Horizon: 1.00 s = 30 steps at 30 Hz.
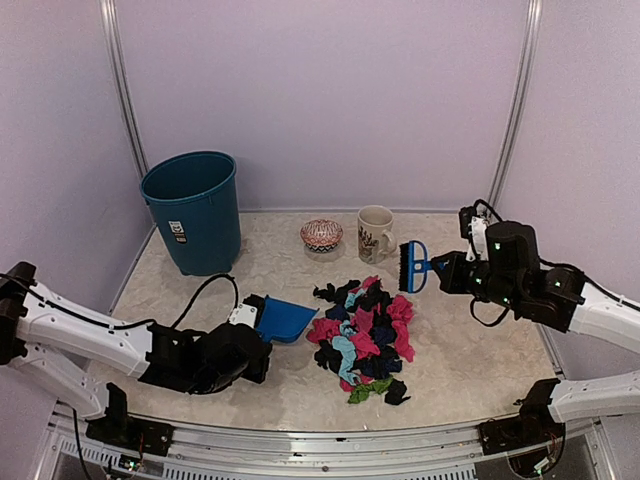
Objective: Sweep away the paper scraps from the table
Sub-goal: Sweep the paper scraps into the dustpan.
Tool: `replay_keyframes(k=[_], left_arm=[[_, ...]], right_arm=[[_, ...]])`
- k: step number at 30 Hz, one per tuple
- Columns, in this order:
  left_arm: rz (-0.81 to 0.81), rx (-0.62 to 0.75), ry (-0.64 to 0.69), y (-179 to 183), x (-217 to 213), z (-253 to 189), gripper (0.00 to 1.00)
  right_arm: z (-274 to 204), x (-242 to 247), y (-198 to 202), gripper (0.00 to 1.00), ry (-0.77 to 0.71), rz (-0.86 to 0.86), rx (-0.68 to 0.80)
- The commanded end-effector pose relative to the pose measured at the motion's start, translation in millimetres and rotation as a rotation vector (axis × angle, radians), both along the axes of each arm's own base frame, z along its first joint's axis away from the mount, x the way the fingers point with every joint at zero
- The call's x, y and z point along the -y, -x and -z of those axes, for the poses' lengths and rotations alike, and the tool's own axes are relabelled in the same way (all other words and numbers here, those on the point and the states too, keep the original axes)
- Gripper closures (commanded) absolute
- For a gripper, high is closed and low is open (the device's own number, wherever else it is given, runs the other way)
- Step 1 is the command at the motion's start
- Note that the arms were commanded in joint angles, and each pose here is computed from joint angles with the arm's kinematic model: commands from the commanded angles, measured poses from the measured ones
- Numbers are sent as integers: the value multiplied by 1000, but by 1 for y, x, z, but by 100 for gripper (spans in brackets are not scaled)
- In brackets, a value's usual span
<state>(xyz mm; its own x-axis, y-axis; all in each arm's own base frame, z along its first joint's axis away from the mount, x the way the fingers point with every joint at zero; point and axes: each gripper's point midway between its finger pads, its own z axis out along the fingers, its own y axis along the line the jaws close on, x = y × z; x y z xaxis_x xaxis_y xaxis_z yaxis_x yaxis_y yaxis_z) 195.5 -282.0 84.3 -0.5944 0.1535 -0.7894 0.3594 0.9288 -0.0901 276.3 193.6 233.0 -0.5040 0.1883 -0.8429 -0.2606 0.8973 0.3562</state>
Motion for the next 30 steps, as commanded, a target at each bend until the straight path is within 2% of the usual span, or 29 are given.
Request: replay_keyframes(k=[1,4,7,11,14,19,22,27,30], left_arm=[[61,-166,-52,31,-5,-6,100],[101,-216,-58,49,-6,-19,100],[153,-263,-66,66,-7,-31,100],[231,-342,-107,87,-14,-40,100],[313,-375,-116,103,-15,-48,100],[476,-389,-127,131,-9,-54,100],[528,-398,-187,139,-2,-43,100],[570,-386,-294,145,5,-16,100],[538,-332,-346,136,3,-5,100]], right_arm=[[-13,12,-2,100,138,-19,22],[-13,9,5,100,210,-97,3],[-12,-12,26,100,216,-289,-24],[0,-39,58,100,221,-546,-127],[10,-45,72,100,237,-642,-204],[14,-48,87,100,245,-719,-263],[18,-49,92,100,263,-749,-301],[20,-25,71,100,369,-568,-329],[27,-12,64,100,418,-482,-371]])
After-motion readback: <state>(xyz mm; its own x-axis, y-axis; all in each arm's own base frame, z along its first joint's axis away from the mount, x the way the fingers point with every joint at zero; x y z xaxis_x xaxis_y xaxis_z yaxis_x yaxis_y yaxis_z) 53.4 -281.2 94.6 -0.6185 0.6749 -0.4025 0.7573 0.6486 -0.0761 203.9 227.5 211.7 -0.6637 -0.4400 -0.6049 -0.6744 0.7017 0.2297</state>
